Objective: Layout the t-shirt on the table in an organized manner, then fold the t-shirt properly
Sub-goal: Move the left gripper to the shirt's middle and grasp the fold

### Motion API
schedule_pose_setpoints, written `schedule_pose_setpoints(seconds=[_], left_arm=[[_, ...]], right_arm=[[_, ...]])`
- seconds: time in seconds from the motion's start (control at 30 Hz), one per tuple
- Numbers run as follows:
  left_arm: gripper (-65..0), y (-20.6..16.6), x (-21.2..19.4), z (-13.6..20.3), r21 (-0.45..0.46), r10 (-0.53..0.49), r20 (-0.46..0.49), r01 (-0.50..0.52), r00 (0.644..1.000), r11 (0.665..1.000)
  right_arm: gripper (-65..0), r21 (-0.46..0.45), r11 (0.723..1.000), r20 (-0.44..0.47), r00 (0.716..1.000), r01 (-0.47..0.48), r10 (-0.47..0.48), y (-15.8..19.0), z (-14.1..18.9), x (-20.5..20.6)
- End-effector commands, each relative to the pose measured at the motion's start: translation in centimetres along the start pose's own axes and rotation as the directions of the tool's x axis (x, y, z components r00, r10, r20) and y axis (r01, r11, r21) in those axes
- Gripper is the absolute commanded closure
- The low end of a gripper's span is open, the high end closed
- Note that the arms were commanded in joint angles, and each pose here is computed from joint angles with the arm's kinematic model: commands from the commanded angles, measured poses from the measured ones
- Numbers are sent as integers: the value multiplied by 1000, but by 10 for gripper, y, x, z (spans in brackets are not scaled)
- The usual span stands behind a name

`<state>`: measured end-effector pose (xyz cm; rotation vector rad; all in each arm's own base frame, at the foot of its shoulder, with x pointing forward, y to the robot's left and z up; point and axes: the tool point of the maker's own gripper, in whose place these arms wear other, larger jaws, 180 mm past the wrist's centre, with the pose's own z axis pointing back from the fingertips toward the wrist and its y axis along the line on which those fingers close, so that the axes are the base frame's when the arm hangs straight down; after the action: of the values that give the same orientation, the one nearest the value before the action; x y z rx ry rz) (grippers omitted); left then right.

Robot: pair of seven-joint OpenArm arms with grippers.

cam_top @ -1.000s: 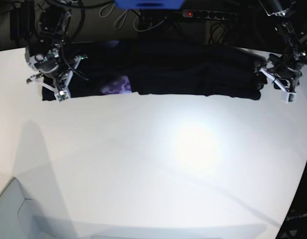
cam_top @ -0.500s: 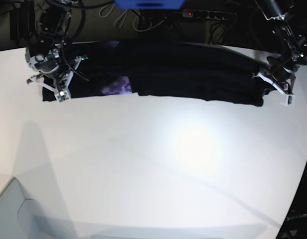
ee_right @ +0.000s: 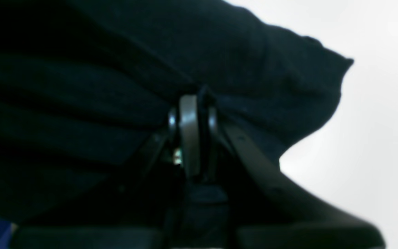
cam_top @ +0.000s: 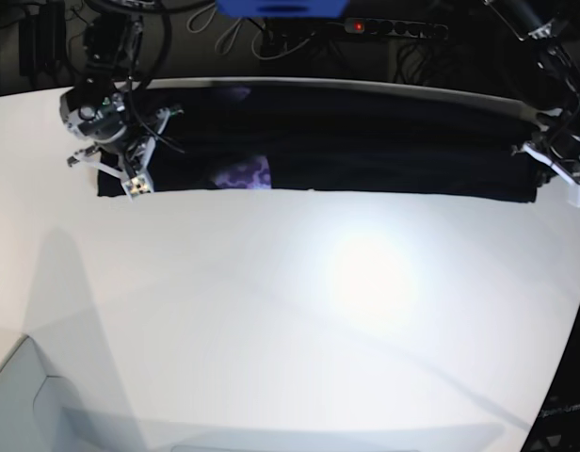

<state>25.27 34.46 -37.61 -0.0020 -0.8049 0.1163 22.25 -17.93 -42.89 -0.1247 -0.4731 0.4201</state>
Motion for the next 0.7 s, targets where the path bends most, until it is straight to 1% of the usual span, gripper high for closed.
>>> schedule_pose_setpoints(seconds=[0.0,0.17,0.27,0.4,0.53,0.6,0.67], left_arm=[[-2,-3,24,5,10,-13,65,12,998,1000],[-2,-37,44,26,19,-60,133,58,989,998],[-2,-72,48,38,-9,-78,172,80,982,997],[-2,-133,45,45,-117,-105,197,130,975,985],[-2,-188,34,39,-254,-117,182,161,976,954],[-2,-218,29,39,-327,-136,175,188,975,926],[-2,-246,21,41,-398,-168,170,224,971,890]], right_arm=[[0,18,1000,-53,998,-22,23,6,-1,-12],[0,21,999,-48,998,-27,28,8,-1,-10],[0,19,999,-44,999,-27,28,7,-1,-8],[0,19,999,-44,999,-27,28,7,-1,-8],[0,21,999,-45,999,-26,27,8,-2,-8],[0,21,999,-47,999,-26,27,8,-1,-8],[0,22,999,-50,998,-26,27,9,-1,-10]])
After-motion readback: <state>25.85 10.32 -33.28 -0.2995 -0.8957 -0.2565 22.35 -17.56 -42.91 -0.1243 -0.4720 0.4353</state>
